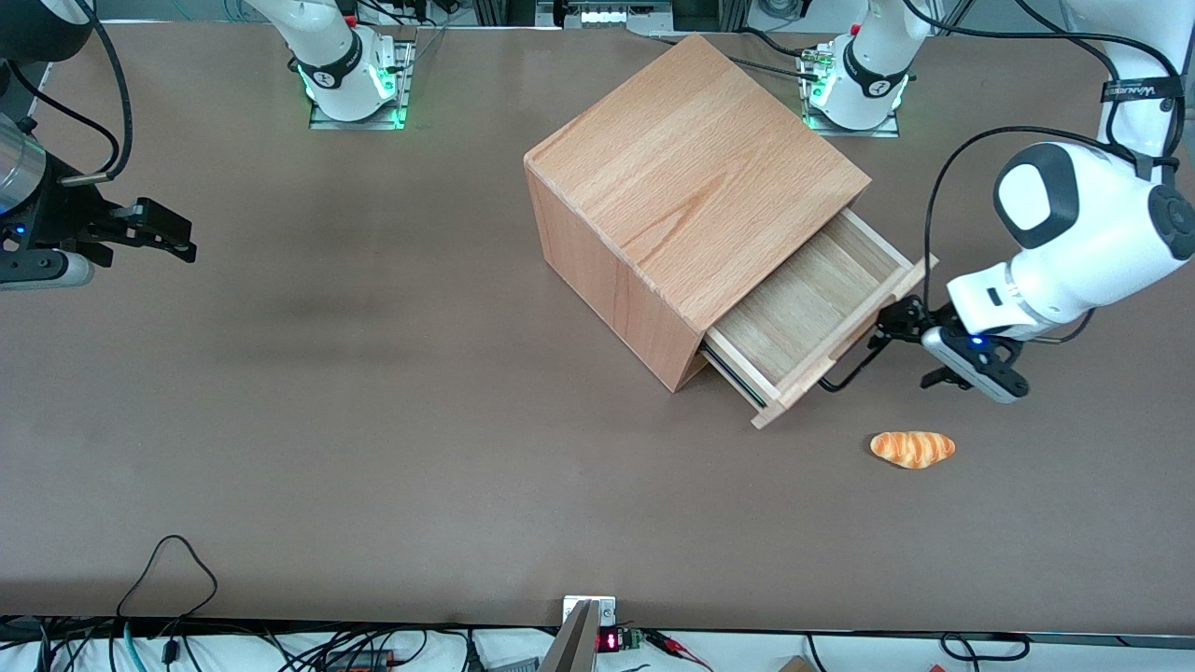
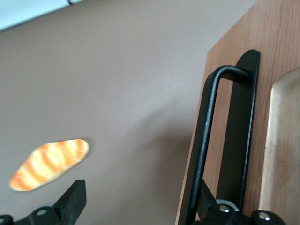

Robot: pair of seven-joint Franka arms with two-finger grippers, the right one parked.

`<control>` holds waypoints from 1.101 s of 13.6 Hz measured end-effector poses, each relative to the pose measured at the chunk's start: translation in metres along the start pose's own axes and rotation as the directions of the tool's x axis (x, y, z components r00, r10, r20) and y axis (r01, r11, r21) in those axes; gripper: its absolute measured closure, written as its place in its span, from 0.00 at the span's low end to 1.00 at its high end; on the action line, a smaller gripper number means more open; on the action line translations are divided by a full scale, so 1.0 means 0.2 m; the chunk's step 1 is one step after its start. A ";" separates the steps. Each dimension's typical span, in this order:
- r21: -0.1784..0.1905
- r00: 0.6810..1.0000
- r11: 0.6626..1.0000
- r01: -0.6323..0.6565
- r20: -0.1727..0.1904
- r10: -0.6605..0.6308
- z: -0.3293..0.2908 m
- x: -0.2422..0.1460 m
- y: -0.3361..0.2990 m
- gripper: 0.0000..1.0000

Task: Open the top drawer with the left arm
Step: 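Pull the handle away from the cabinet with the left gripper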

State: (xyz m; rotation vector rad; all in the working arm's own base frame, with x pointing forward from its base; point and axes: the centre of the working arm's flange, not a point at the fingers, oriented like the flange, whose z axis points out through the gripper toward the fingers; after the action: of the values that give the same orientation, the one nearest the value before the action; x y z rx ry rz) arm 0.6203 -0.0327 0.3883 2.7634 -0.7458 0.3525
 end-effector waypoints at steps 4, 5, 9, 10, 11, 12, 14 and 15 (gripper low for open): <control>0.040 0.999 0.999 0.032 -0.034 -0.031 -0.05 -0.01 -0.12 0.00; 0.045 0.999 0.998 0.039 -0.039 -0.037 -0.06 -0.02 -0.14 0.00; 0.063 0.997 0.997 0.054 -0.058 -0.050 -0.10 -0.01 -0.21 0.00; 0.067 0.997 0.996 0.055 -0.065 -0.051 -0.11 0.00 -0.22 0.00; 0.073 0.996 0.996 0.057 -0.074 -0.051 -0.14 0.01 -0.23 0.00; 0.082 0.995 0.995 0.061 -0.089 -0.054 -0.18 0.03 -0.24 0.00; 0.100 0.991 0.993 0.063 -0.120 -0.051 -0.28 0.07 -0.24 0.00; 0.102 0.991 0.993 0.062 -0.125 -0.049 -0.33 0.08 -0.23 0.00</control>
State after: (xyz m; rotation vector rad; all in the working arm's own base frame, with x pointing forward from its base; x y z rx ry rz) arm 0.6468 0.0190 0.4456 2.8228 -0.6366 0.5602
